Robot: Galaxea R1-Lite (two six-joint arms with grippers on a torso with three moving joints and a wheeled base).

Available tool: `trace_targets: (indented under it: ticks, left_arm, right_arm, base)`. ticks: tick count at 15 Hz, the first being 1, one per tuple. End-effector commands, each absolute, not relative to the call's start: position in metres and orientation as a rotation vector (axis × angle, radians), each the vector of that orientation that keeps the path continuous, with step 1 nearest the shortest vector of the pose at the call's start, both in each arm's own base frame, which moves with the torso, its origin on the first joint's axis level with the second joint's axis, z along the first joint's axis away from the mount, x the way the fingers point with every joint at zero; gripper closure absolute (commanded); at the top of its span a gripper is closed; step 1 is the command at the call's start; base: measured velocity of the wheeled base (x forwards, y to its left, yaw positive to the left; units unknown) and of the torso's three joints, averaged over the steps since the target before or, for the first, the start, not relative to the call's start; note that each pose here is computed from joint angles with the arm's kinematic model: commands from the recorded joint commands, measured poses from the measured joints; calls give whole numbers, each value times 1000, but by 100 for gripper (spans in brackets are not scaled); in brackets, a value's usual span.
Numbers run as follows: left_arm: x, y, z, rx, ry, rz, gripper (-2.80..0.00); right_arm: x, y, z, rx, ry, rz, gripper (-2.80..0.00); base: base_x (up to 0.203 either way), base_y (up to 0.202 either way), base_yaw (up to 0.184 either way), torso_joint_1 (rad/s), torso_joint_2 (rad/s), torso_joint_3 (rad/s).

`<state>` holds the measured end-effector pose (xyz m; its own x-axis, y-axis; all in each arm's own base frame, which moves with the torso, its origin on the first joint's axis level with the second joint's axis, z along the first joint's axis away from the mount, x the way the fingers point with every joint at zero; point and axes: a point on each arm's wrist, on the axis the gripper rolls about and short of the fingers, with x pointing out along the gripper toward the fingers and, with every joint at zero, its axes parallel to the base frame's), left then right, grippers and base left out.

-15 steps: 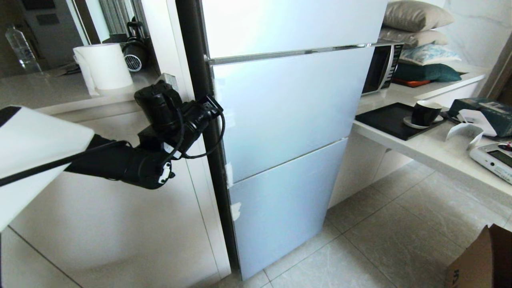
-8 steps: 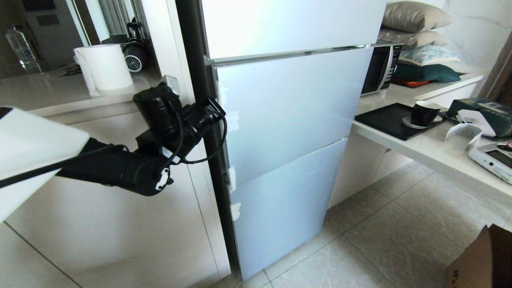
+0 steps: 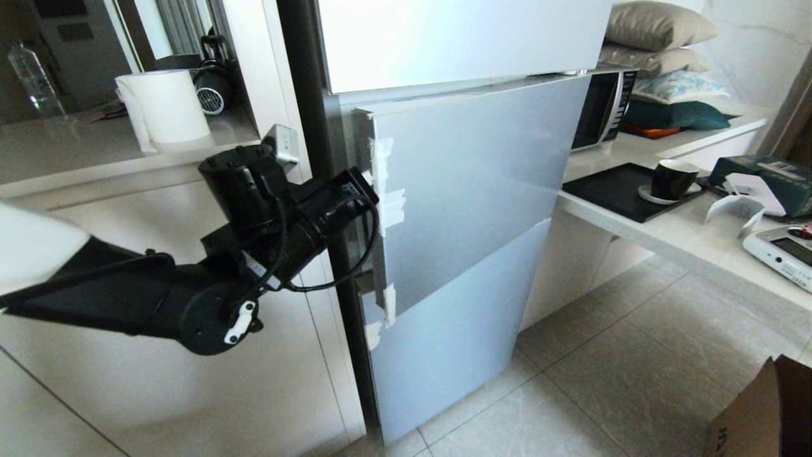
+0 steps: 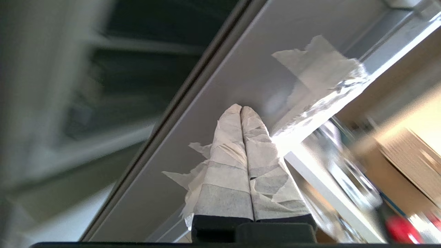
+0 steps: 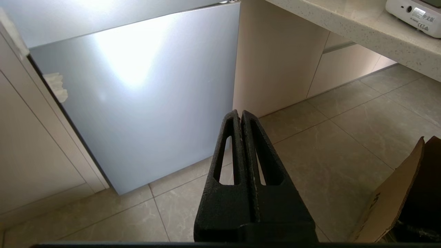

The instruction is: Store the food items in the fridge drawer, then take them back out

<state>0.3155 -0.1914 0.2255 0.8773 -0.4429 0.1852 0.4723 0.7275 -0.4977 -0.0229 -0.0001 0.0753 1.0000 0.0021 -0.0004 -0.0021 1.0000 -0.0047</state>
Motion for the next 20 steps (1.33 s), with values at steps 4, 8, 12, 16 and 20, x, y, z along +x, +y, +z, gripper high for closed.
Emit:
trace_targets:
  ticks: [4, 8, 12, 16, 20]
  left_arm:
    - [234, -208, 238, -575, -5, -685, 0]
    - [184, -190, 243, -578, 7, -756, 0]
    - [158, -142, 269, -442, -152, -649, 0]
    - [108, -70, 300, -224, -321, -453, 0]
    - [63, -14, 283, -114, -287, -86, 0]
  right_arm:
    - [-23, 0, 75, -6, 0, 3, 0]
    - [-23, 0, 75, -5, 0, 2, 0]
    - [-23, 0, 75, -5, 0, 3, 0]
    - [-23, 0, 75, -5, 0, 2, 0]
    - [-23, 0, 75, -5, 0, 3, 0]
  base:
    - [0, 0, 0, 0, 0, 0]
    - [0, 0, 0, 0, 0, 0]
    - [0, 0, 0, 0, 0, 0]
    - [0, 0, 0, 0, 0, 0]
    - [0, 0, 0, 0, 0, 0]
